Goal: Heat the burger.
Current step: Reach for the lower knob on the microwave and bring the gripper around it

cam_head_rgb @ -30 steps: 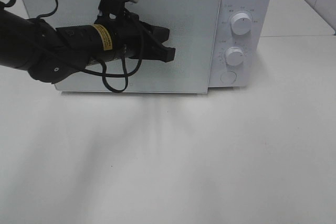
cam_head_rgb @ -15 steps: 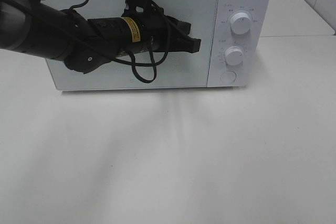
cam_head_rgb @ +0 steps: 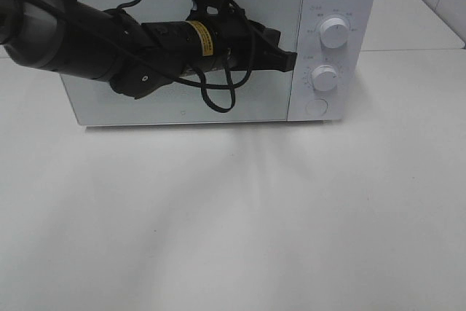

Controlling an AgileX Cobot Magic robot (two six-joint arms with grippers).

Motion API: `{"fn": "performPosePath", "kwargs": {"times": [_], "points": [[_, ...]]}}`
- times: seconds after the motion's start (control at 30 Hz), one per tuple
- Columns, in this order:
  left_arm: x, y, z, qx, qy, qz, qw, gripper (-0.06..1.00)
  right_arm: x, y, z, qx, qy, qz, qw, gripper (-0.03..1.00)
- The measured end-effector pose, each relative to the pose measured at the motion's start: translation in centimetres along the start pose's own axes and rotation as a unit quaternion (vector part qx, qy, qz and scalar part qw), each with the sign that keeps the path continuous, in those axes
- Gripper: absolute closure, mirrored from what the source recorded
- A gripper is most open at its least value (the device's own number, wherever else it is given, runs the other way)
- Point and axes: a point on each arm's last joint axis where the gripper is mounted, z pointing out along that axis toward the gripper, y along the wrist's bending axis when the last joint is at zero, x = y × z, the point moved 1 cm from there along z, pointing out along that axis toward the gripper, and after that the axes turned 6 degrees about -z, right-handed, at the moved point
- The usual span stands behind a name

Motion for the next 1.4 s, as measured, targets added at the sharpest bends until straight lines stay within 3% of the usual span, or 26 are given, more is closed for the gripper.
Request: {"fn": "performPosePath", "kwargs": {"times": [0.17, 0.23, 0.27, 0.3, 0.33, 0.37, 0.4, 0.53, 0.67, 0.73, 0.77, 0.83, 0.87, 0.9, 0.93, 0.97, 1.0, 1.1, 1.17, 1.3, 1.37, 1.4], "points": [[-0.5, -1.1, -0.2, -0.001, 0.016, 0.012, 1.0, 0.91, 0.0, 0.0, 0.0, 0.0, 0.0, 0.0, 1.0, 0.2], [-0.7, -2.4, -0.5, 0.0, 0.036, 0.021, 0.999, 0.7, 0.0, 0.0, 0.0, 0.0, 0.0, 0.0, 1.0, 0.2], [-0.7, -2.4, -0.5, 0.0, 0.036, 0.021, 0.999, 0.7, 0.0, 0.0, 0.0, 0.0, 0.0, 0.0, 1.0, 0.2], [-0.6, -3.7, -0.8, 0.003, 0.054, 0.027, 0.998, 0.46, 0.0, 0.0, 0.0, 0.0, 0.0, 0.0, 1.0, 0.2], [-0.4, -4.1, -0.9, 0.002, 0.066, 0.029, 0.997, 0.33, 0.0, 0.0, 0.0, 0.0, 0.0, 0.0, 1.0, 0.2], [-0.4, -4.1, -0.9, 0.002, 0.066, 0.029, 0.997, 0.33, 0.0, 0.0, 0.0, 0.0, 0.0, 0.0, 1.0, 0.2], [-0.2, -5.3, -1.2, 0.002, 0.09, 0.037, 0.995, 0.13, 0.0, 0.0, 0.0, 0.0, 0.0, 0.0, 1.0, 0.2], [-0.1, -8.0, -3.0, -0.012, 0.164, 0.056, 0.985, -0.03, 0.0, 0.0, 0.0, 0.0, 0.0, 0.0, 1.0, 0.2], [0.0, -9.6, -4.3, -0.019, 0.205, 0.07, 0.976, -0.04, 0.0, 0.0, 0.0, 0.0, 0.0, 0.0, 1.0, 0.2], [0.1, -10.5, -5.4, -0.031, 0.244, 0.081, 0.966, -0.04, 0.0, 0.0, 0.0, 0.0, 0.0, 0.0, 1.0, 0.2], [0.1, -10.5, -5.4, -0.031, 0.244, 0.081, 0.966, -0.04, 0.0, 0.0, 0.0, 0.0, 0.0, 0.0, 1.0, 0.2], [0.1, -10.5, -6.6, -0.053, 0.284, 0.087, 0.953, -0.05, 0.0, 0.0, 0.0, 0.0, 0.0, 0.0, 1.0, 0.2], [0.1, -10.5, -6.6, -0.053, 0.284, 0.087, 0.953, -0.05, 0.0, 0.0, 0.0, 0.0, 0.0, 0.0, 1.0, 0.2], [0.1, -10.2, -7.5, -0.072, 0.312, 0.088, 0.943, -0.05, 0.0, 0.0, 0.0, 0.0, 0.0, 0.0, 1.0, 0.2], [0.1, -10.2, -7.5, -0.072, 0.312, 0.088, 0.943, -0.05, 0.0, 0.0, 0.0, 0.0, 0.0, 0.0, 1.0, 0.2], [0.1, -10.0, -7.9, -0.084, 0.33, 0.09, 0.936, -0.05, 0.0, 0.0, 0.0, 0.0, 0.0, 0.0, 1.0, 0.2], [0.2, -9.6, -8.7, -0.103, 0.359, 0.093, 0.923, -0.05, 0.0, 0.0, 0.0, 0.0, 0.0, 0.0, 1.0, 0.2], [0.2, -9.4, -9.0, -0.111, 0.37, 0.093, 0.918, -0.05, 0.0, 0.0, 0.0, 0.0, 0.0, 0.0, 1.0, 0.2], [0.5, -7.9, -10.1, -0.151, 0.423, 0.078, 0.89, -0.05, 0.0, 0.0, 0.0, 0.0, 0.0, 0.0, 1.0, 0.2], [0.4, -6.7, -10.7, -0.169, 0.444, 0.057, 0.878, -0.05, 0.0, 0.0, 0.0, 0.0, 0.0, 0.0, 1.0, 0.2], [-0.4, -4.4, -12.0, -0.198, 0.47, 0.011, 0.86, -0.05, 0.0, 0.0, 0.0, 0.0, 0.0, 0.0, 1.0, 0.2], [-0.4, -4.4, -12.0, -0.198, 0.47, 0.011, 0.86, -0.05, 0.0, 0.0, 0.0, 0.0, 0.0, 0.0, 1.0, 0.2]]}}
